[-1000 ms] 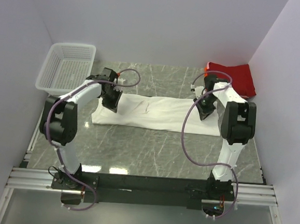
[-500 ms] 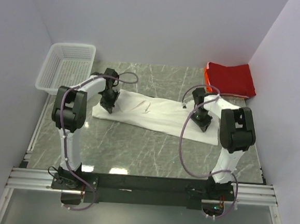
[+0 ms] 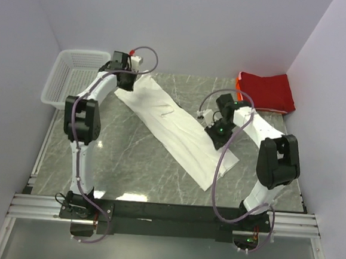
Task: Fold and stack the t-shirts
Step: Fold the tshirt
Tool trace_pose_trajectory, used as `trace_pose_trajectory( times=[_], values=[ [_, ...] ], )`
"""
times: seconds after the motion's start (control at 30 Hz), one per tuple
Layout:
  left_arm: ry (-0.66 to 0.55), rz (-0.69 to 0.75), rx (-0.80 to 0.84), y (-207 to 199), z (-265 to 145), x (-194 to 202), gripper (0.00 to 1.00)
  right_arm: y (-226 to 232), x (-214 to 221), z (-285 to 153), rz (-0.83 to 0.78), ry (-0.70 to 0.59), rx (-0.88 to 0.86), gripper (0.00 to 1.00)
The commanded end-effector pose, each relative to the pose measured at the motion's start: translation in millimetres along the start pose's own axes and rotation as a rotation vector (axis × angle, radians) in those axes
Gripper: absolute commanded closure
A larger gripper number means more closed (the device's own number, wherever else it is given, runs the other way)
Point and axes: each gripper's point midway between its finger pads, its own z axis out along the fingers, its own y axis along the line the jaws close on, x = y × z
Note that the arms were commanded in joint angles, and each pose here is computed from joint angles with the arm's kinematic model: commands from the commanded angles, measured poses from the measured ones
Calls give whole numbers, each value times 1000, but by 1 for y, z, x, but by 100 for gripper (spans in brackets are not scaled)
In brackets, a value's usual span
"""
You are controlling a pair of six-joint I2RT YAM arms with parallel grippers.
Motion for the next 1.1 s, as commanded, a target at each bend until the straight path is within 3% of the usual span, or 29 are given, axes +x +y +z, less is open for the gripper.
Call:
trace_pose_trajectory(
  times=[0.0,0.03,0.1,0.23,0.3,0.4,0.53,0.73,1.07],
  values=[
    [-407,35,67,-24,-115,-112,95,-35,-9,-6,-12,8,62,77],
    [-416,13,95,-31,-120,-106,93,-46,-15,-10,-20,0,98,76],
    [-554,11,99,-36,-167,-129,87,-57,-15,-3,-40,29,116,77],
    [-562,-87,144,-49,-185,-108,32,-72,-14,12,-66,90,135,78],
    [-468,-84,176,-55,-177,-87,35,-73,-9,22,-83,135,134,78],
    [-337,-138,226,-59,-166,-65,69,-66,1,36,-120,189,138,79],
    [-264,-189,233,-60,-153,-40,89,-37,29,53,-145,268,85,79],
    [-103,-180,197,-69,-118,-7,98,20,55,65,-197,305,-6,80],
    [147,-105,174,-101,-34,47,99,79,48,67,-240,280,-109,80]
  ],
)
